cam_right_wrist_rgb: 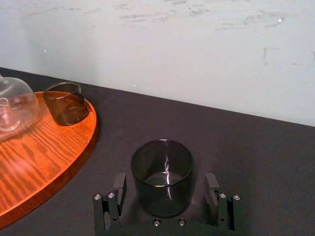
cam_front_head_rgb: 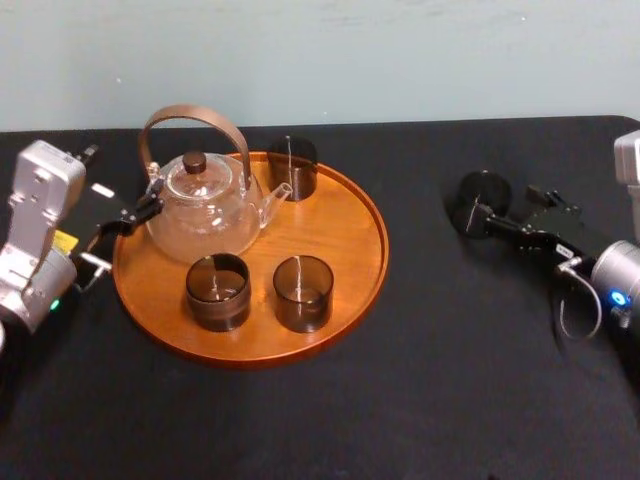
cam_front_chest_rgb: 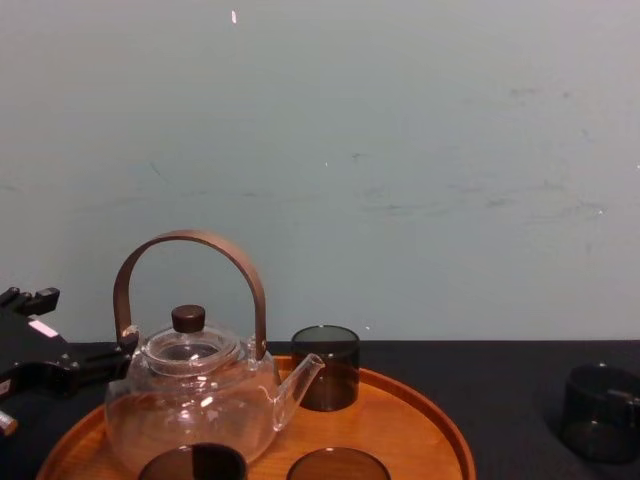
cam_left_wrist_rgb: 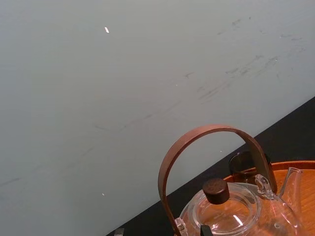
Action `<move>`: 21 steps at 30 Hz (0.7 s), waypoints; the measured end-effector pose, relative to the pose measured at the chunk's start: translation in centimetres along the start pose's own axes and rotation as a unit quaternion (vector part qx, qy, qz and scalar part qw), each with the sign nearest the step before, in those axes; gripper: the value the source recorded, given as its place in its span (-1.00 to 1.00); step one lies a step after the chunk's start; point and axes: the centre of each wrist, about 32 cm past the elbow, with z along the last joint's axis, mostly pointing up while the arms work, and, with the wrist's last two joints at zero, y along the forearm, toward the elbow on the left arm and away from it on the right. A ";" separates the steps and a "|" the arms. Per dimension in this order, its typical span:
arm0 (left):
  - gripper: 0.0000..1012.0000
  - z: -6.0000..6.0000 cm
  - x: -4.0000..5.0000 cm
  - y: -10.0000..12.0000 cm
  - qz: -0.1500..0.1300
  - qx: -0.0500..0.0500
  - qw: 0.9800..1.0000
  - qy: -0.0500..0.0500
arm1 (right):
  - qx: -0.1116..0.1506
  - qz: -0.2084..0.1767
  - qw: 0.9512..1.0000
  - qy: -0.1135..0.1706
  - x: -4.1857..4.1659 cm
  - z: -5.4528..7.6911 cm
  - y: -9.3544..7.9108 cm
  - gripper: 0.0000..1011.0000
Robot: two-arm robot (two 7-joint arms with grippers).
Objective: Pick up the glass from the table and place it on the tray.
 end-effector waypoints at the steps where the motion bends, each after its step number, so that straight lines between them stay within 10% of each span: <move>1: 0.98 0.0 0.00 0.0 0.000 0.000 1.000 0.000 | -0.001 0.000 1.000 0.000 0.08 0.0 0.1 0.98; 21: 0.98 0.0 0.00 0.0 0.000 0.000 1.000 0.000 | -0.008 0.013 1.000 0.001 1.44 -0.1 2.5 0.98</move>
